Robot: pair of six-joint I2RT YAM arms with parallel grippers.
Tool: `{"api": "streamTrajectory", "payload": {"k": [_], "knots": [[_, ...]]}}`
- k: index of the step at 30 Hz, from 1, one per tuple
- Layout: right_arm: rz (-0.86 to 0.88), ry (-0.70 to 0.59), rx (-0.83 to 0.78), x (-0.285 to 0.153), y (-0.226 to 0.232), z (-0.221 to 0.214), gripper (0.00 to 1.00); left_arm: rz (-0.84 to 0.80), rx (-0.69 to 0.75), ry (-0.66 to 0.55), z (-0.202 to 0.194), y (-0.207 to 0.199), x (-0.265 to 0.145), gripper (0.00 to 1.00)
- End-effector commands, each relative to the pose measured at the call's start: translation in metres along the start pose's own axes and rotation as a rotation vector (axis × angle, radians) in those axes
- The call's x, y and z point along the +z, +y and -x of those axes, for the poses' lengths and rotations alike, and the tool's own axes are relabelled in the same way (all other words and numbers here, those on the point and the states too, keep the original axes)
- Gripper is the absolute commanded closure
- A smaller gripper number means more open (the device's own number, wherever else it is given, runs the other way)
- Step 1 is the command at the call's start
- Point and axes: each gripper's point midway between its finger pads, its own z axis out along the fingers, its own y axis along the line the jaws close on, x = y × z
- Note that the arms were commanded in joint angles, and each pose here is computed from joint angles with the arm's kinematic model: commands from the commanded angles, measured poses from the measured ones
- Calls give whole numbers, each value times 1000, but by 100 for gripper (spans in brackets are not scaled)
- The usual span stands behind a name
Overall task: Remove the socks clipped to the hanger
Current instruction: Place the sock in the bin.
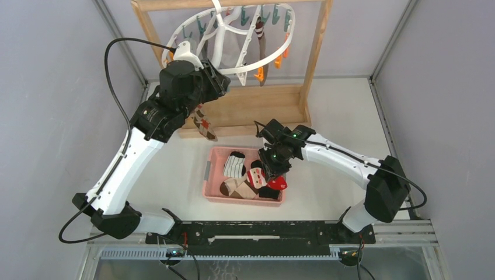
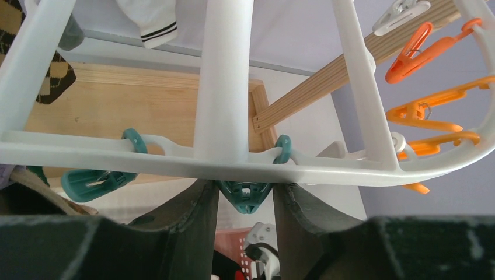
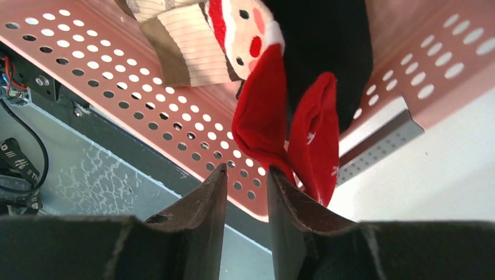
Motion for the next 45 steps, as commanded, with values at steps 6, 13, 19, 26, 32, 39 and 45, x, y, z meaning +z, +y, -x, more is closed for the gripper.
{"api": "streamTrajectory", "payload": {"k": [6, 13, 19, 26, 32, 39, 45], "knots": [[39, -55, -112, 21, 23, 32, 62, -105, -15, -51, 27, -26, -18, 46], [49, -21, -166, 52, 29, 32, 59, -118, 2, -42, 23, -22, -28, 30], [68, 22, -193, 70, 33, 23, 53, -129, 7, -29, 19, -21, -35, 0], [97, 8, -212, 68, 37, 20, 48, -153, -3, -28, 21, -23, -45, 0], [131, -103, -245, 19, 55, 42, 43, -153, -23, -35, 21, -19, -57, 0], [221, -203, -272, -37, 82, 55, 41, -136, -33, -37, 15, -10, -64, 0], [205, -238, -260, -53, 79, 54, 41, -105, -39, -53, 17, -1, -70, 0]]}}
